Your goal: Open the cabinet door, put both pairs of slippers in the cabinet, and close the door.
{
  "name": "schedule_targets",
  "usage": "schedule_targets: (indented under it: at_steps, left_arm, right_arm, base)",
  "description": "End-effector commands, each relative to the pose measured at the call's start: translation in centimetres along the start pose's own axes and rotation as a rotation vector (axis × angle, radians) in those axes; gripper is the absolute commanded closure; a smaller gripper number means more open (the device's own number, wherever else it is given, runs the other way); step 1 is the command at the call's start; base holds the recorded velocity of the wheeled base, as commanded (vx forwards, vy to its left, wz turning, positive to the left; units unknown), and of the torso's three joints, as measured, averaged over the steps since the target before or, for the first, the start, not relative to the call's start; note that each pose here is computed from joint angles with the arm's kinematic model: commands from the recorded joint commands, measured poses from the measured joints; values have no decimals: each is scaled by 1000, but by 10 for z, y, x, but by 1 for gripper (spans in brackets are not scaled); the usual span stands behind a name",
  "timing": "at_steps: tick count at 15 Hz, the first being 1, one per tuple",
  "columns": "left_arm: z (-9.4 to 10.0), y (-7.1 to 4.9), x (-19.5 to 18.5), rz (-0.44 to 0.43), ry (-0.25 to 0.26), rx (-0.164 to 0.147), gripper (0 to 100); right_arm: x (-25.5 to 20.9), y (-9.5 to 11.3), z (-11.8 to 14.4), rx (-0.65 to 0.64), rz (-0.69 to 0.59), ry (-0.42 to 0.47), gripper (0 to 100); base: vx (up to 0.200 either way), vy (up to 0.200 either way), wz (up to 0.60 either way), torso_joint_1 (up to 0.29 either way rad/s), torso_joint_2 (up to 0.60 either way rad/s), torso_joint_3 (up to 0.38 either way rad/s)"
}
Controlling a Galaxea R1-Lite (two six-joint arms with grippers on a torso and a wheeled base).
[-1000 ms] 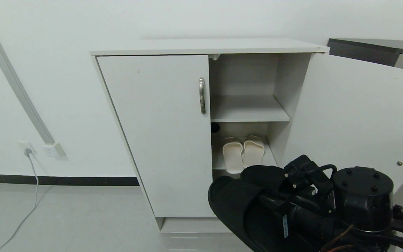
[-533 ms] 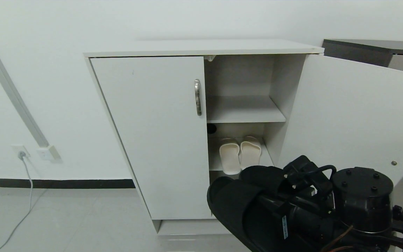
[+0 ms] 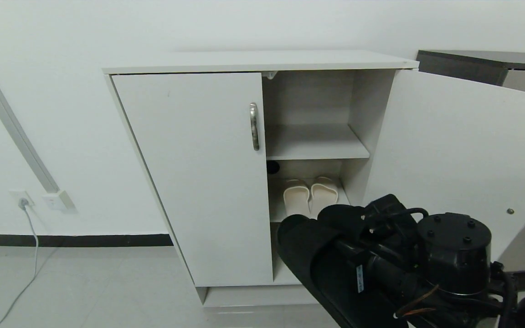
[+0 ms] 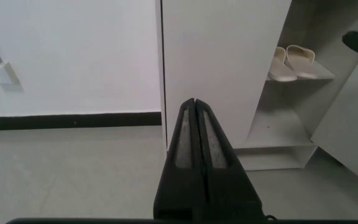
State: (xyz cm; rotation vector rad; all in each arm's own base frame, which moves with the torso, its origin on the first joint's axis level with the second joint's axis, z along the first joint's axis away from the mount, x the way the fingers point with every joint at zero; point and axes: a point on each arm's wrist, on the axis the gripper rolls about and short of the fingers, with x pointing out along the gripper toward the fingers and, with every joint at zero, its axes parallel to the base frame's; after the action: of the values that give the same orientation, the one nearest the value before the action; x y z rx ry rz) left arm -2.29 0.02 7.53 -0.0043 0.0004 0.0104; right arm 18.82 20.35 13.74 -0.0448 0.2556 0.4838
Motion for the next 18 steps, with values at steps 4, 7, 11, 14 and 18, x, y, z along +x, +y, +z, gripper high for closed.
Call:
schedule_targets:
  at_steps: [4,7,11,14,18]
  left_arm:
    - [0,0,0,-1,1,1,100]
    - [0,0,0,0,1,0,100]
    - [0,0,0,-1,1,1,100]
    - [0,0,0,-1,0,1,100]
    - [0,0,0,-1,1,1,100]
  right_arm:
    - [42,33,9,10,-175,16,100]
    - [58,49,31,46,-316,-3,100]
    - [65,59,69,67,-336,-40,100]
    - [68,62,103,86,-426,-83,100]
    - [72,52,109,107,-459,-91,100]
  base:
    - [0,0,0,0,0,0]
    - [0,0,0,0,0,0]
    - [0,0,0,0,0,0]
    - [0,0,0,0,0,0]
    - [0,0,0,0,0,0]
